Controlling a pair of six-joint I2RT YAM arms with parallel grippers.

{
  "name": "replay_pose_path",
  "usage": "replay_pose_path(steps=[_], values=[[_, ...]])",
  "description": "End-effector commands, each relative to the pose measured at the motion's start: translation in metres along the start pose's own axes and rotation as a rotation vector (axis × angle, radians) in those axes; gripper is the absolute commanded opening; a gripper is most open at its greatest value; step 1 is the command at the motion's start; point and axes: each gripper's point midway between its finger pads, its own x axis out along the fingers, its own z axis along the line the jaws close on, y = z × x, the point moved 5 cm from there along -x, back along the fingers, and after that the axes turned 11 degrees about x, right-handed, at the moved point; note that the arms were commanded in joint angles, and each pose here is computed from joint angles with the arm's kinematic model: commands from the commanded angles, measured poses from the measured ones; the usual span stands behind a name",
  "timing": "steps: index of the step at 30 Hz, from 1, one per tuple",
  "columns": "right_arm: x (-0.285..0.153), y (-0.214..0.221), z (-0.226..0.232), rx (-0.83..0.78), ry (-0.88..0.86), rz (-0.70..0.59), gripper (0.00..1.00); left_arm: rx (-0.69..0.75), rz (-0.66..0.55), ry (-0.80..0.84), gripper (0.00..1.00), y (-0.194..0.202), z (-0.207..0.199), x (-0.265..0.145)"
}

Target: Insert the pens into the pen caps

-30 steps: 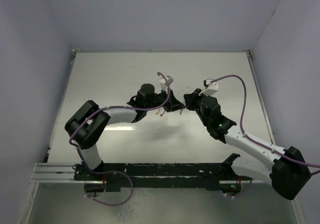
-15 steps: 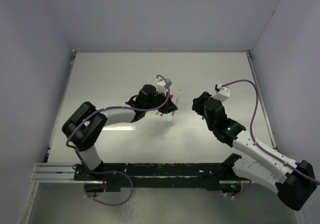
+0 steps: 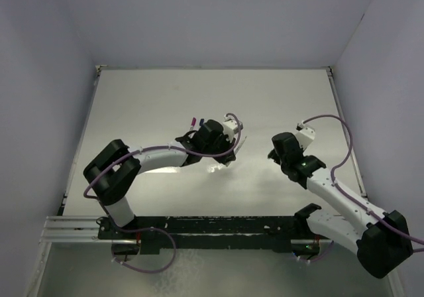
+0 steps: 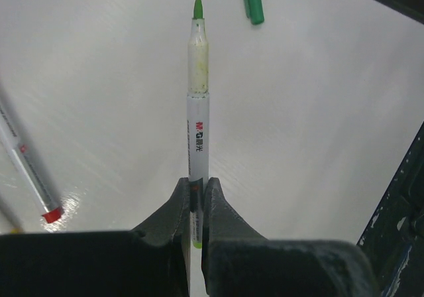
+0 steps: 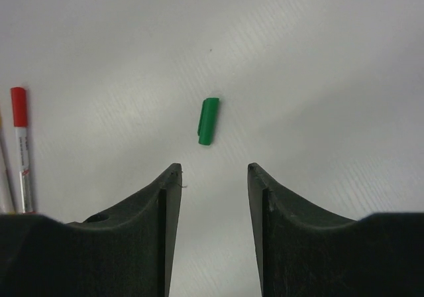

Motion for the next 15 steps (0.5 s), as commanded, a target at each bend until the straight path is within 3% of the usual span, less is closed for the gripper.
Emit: replay_pose_path(steps=[1, 15], values=[[0.012, 0.005, -0.005, 0.023, 0.021, 0.038, 0.46, 0.089, -0.006, -0.007, 0.0, -0.01, -0.012, -0.008], [0.057, 0.014, 0.016, -0.067, 0.101, 0.083, 0.41, 0.087, -0.028, 0.025, 0.0, -0.002, -0.016, -0.013]])
